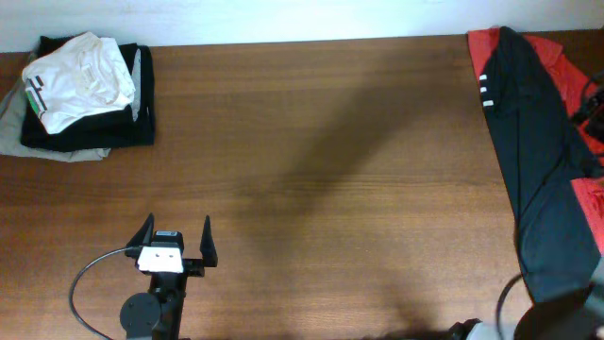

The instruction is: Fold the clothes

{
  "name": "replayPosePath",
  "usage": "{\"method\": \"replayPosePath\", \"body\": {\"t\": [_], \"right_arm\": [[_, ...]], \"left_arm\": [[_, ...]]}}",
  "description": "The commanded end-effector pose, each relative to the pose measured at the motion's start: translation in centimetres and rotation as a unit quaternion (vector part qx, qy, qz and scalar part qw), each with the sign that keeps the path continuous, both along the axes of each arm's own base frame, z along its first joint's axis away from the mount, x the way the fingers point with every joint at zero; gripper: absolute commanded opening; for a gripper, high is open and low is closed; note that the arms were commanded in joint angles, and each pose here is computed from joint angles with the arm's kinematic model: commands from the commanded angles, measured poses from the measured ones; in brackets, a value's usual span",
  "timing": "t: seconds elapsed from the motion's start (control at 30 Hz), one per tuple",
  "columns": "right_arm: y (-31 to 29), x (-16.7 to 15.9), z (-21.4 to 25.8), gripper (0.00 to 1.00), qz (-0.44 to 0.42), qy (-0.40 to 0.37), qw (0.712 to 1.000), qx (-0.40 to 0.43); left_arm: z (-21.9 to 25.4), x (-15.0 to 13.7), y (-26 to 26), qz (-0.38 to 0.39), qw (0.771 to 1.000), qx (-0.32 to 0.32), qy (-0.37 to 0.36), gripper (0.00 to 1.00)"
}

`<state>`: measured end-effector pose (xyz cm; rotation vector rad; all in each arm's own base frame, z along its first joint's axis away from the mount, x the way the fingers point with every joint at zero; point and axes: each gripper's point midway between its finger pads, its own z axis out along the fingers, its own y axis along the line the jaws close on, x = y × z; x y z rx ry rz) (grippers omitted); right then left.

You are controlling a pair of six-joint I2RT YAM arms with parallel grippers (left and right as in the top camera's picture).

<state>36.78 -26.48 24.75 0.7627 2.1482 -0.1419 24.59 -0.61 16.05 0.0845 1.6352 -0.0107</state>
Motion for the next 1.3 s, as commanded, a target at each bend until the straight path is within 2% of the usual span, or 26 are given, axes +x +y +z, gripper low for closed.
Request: {"method": "replayPosePath", "body": {"t": [0.0,0.07,0.17,0.37,0.47,0.53,0.8,0.9,1.0,1.07,1.13,1.27], "right_arm": [[-3.5,0.2,-4.9,0.99,-0.025,0.039,0.999,0.023],[-5.4,0.2,-9.2,0.93,-0.040,0.067,0.996,0.048],[-8.4,-1.4,-12.4,0.88,-0.102,0.082,0.989,0.070],[-11.4,-3.9,-15.7,0.87,-0.142,0.102,0.981,0.086],[-11.7,-4.0,-17.7,0.84,-0.141,0.117,0.979,0.090],[-12.1,-3.7,-18.3,0.79,-0.142,0.114,0.980,0.087],[-12.8,-1.8,-20.5,0.78,-0.124,0.090,0.984,0.089],[-12.4,-1.5,-21.2,0.69,-0.116,0.088,0.984,0.100],[-12.3,-1.5,-22.3,0.69,-0.115,0.094,0.983,0.107],[-12.4,-1.4,-22.2,0.64,-0.114,0.090,0.984,0.104],[-12.3,-1.2,-22.2,0.54,-0.113,0.090,0.984,0.103],[-11.9,-0.2,-22.0,0.53,-0.101,0.083,0.987,0.098]], "left_arm": [[-0.2,0.0,0.2,0.004,1.000,0.004,0.001,0.99],[-0.2,0.0,0.2,0.004,1.000,0.004,0.001,0.99],[-0.2,0.0,0.2,0.004,1.000,0.004,0.001,0.99],[-0.2,0.0,0.2,0.004,1.000,0.004,0.001,0.99],[-0.2,0.0,0.2,0.004,1.000,0.004,0.001,0.99],[-0.2,0.0,0.2,0.004,1.000,0.004,0.001,0.99],[-0.2,0.0,0.2,0.004,1.000,0.004,0.001,0.99],[-0.2,0.0,0.2,0.004,1.000,0.004,0.001,0.99],[-0.2,0.0,0.2,0.004,1.000,0.004,0.001,0.99],[-0.2,0.0,0.2,0.004,1.000,0.004,0.001,0.99],[-0.2,0.0,0.2,0.004,1.000,0.004,0.001,0.99],[-0.2,0.0,0.2,0.004,1.000,0.004,0.001,0.99]]}}
